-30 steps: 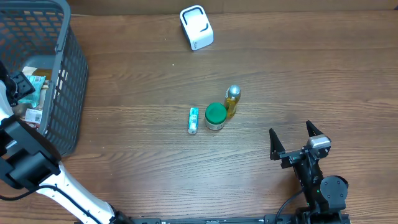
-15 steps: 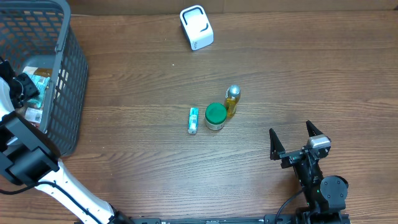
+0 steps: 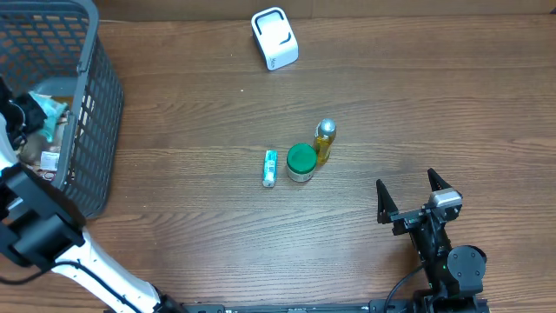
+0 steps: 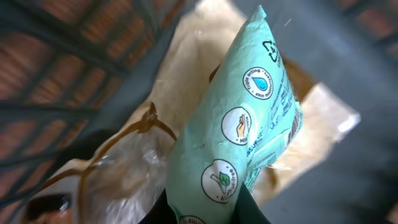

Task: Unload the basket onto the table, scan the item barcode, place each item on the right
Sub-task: 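Grasp the light-green wrapped pack inside the basket with the left gripper, then lift the green pack out of the basket and carry it toward the scanner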

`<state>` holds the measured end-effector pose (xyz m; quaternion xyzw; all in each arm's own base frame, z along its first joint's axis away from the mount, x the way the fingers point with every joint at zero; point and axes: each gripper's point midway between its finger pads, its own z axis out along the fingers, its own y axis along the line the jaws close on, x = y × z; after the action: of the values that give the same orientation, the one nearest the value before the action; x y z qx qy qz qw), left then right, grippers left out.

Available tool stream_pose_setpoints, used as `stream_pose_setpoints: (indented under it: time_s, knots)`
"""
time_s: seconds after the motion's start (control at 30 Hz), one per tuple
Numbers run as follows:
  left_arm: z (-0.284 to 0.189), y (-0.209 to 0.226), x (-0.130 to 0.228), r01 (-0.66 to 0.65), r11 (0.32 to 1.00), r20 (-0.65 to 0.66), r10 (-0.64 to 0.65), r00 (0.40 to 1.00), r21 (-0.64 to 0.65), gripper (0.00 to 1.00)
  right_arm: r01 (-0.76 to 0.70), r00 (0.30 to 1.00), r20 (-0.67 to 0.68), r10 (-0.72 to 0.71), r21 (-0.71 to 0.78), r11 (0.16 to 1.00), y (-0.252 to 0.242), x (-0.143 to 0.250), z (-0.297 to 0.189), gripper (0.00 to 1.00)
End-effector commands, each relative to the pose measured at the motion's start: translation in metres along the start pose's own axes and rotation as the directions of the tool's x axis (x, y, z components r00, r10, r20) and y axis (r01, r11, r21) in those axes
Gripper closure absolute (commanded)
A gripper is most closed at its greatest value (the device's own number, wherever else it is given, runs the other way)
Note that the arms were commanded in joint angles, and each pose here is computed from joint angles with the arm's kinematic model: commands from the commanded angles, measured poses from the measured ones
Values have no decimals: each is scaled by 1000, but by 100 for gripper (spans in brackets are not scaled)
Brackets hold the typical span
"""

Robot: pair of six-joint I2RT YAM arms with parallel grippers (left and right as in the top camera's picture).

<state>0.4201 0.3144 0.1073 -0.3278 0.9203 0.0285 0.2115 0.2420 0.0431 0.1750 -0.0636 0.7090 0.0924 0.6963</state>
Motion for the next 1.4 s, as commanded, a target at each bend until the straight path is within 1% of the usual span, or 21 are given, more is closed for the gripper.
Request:
stream_pose_setpoints:
  time_s: [0.0, 0.07, 0.13, 0.23, 0.3, 0.47, 0.57, 0.63, 0.73, 0.83, 0.9, 1.03, 1.13, 1.2, 1.3, 1.37]
  knots:
    - [-84, -10, -33, 72, 996, 180, -79, 981, 45, 96, 5, 1000, 1, -5, 10, 1000, -2, 3, 0, 0]
    - [-109, -18, -38, 84, 992, 220, -102, 970, 92, 96, 5, 1000, 1, -5, 10, 1000, -2, 3, 0, 0]
    - [-137, -39, -41, 66, 976, 249, -117, 961, 207, 96, 5, 1000, 1, -5, 10, 1000, -2, 3, 0, 0]
    - [-181, -76, -40, 22, 914, 270, -143, 952, 406, 96, 5, 1000, 1, -5, 10, 1000, -2, 3, 0, 0]
    - [-209, -93, -37, 10, 866, 271, -168, 948, 501, 96, 5, 1000, 1, -5, 10, 1000, -2, 3, 0, 0]
    - [-258, -115, -25, -38, 792, 286, -174, 942, 609, 96, 4, 1000, 0, -5, 10, 1000, -2, 3, 0, 0]
    - [-278, -128, -11, -66, 737, 262, -154, 953, 673, 96, 5, 1000, 1, -5, 10, 1000, -2, 3, 0, 0]
    - [-284, -138, 0, -88, 691, 235, -120, 965, 718, 96, 5, 1000, 1, -5, 10, 1000, -2, 3, 0, 0]
    - [-289, -155, 24, -155, 615, 212, -20, 977, 773, 96, 5, 1000, 1, -5, 10, 1000, -2, 3, 0, 0]
    - [-289, -174, 52, -237, 540, 213, 108, 971, 808, 96, 5, 1000, 1, -5, 10, 1000, -2, 3, 0, 0]
    - [-285, -189, 69, -267, 511, 200, 182, 963, 817, 96, 4, 1000, 0, -5, 10, 1000, -2, 3, 0, 0]
    - [-274, -214, 93, -262, 500, 143, 263, 954, 826, 96, 5, 1000, 1, -5, 10, 1000, -2, 3, 0, 0]
    - [-255, -238, 119, -237, 518, 66, 327, 943, 822, 96, 5, 1000, 1, -5, 10, 1000, -2, 3, 0, 0]
    - [-239, -254, 136, -253, 533, 40, 379, 925, 808, 96, 5, 1000, 1, -5, 10, 1000, -2, 3, 0, 0]
    - [-207, -265, 158, -258, 615, -27, 414, 910, 745, 96, 5, 1000, 1, -5, 10, 1000, -2, 3, 0, 0]
    - [-186, -269, 171, -218, 682, -95, 391, 916, 698, 96, 5, 1000, 1, -5, 10, 1000, -2, 3, 0, 0]
